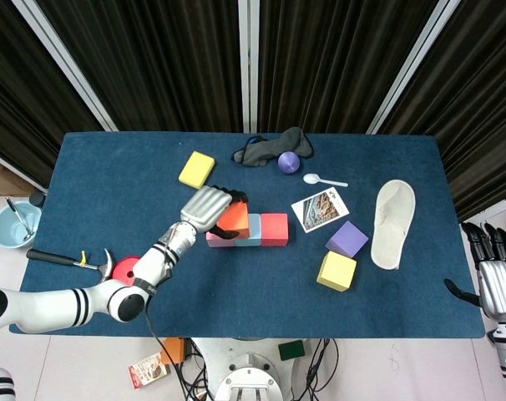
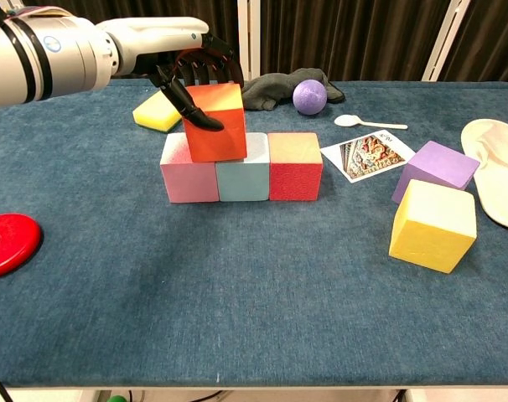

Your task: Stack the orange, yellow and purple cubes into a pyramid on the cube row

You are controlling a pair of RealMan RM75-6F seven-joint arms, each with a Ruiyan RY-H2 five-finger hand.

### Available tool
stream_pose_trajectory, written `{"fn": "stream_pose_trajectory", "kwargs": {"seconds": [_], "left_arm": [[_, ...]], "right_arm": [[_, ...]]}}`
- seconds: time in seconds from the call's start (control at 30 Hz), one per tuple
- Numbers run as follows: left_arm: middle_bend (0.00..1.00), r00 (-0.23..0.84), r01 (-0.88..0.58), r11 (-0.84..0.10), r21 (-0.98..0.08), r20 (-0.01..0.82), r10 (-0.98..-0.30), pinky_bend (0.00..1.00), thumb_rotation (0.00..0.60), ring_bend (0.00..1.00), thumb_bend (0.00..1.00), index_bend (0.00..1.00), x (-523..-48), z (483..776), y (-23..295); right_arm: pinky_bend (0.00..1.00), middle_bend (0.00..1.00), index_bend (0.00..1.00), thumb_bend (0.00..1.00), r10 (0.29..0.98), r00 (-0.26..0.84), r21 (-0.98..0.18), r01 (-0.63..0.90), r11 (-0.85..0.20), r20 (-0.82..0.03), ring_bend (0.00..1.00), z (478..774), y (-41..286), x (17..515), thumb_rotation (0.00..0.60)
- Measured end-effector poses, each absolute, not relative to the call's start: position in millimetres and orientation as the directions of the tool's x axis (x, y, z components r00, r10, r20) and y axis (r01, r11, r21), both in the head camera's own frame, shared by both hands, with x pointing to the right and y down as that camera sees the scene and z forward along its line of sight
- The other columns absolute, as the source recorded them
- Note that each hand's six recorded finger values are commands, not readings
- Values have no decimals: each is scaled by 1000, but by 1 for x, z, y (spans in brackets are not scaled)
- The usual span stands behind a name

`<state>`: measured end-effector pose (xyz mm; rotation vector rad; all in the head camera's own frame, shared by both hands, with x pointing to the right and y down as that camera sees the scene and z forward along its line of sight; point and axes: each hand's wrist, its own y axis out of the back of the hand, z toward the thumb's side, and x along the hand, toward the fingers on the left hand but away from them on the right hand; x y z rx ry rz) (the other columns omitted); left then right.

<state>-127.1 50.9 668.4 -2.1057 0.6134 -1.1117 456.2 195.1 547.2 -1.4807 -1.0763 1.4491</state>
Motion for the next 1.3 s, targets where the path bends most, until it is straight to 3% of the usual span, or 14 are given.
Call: {"fn": "stream_pose_trajectory", "kwargs": {"seconds": [0.83, 1.3], "left_arm": [[415, 566, -46, -628, -776, 498, -657, 328, 546, 339, 265, 394, -128, 667, 50], [401, 562, -36, -637, -770, 512, -650, 314, 505, 335, 260, 381, -125, 670, 50]], "right_arm": [[60, 70, 0, 123, 941, -21, -941, 47, -335, -336, 0, 547, 196, 457, 600], [60, 69, 0, 122, 942, -28, -942, 52, -332, -334, 0, 545, 198, 460, 600]]}}
